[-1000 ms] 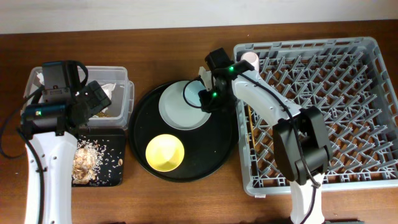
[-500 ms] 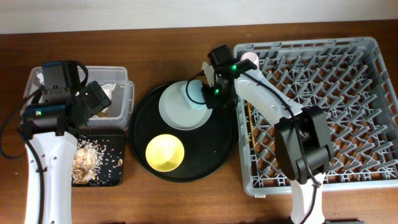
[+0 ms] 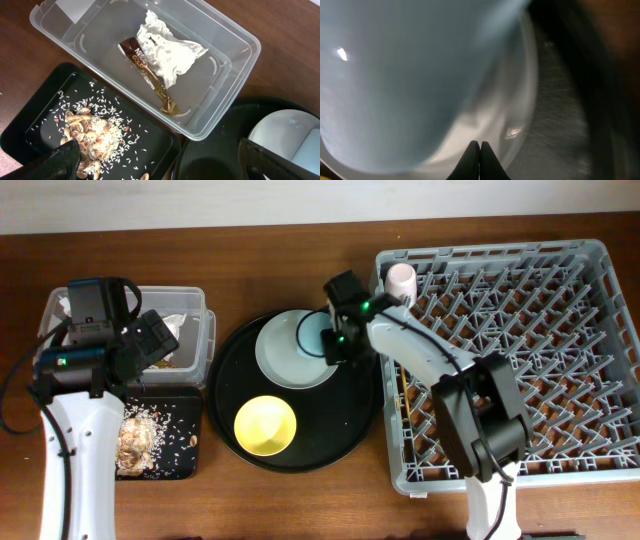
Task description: Sort waste into correct bins and load items into the dishwasher rack
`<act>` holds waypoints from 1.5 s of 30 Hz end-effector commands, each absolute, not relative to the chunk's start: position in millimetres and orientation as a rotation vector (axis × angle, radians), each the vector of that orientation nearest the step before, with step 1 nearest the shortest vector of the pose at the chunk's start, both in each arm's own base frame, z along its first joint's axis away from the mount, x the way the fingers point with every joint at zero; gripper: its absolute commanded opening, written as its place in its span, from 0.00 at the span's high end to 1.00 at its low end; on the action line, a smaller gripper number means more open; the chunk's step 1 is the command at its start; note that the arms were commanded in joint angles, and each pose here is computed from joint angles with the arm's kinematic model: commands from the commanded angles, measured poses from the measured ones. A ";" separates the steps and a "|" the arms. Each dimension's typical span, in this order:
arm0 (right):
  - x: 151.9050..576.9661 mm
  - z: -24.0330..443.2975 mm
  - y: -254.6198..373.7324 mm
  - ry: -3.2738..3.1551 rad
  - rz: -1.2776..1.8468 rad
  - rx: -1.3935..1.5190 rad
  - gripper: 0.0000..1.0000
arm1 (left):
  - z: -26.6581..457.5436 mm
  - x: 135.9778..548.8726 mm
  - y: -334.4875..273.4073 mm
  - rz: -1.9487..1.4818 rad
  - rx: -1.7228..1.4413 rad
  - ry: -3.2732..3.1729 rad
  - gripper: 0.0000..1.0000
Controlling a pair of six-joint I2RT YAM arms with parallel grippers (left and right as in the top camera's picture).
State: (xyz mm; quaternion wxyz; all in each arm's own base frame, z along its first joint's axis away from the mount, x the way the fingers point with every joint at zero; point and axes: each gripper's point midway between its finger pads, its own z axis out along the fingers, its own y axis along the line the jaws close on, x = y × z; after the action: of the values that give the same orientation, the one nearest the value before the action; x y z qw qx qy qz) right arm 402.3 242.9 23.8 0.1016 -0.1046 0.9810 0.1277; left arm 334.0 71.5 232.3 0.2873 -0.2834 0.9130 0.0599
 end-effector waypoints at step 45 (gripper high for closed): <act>370.6 66.3 283.9 2.301 1.080 -1.307 0.34 | 239.0 335.0 72.4 0.151 -0.769 2.416 0.01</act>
State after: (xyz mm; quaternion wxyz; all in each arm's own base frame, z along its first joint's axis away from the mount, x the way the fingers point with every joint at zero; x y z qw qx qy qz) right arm 380.8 278.4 81.2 0.1622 -0.4542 0.8023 0.3517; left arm 334.0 71.5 232.3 0.2873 -0.2834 0.9130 0.0599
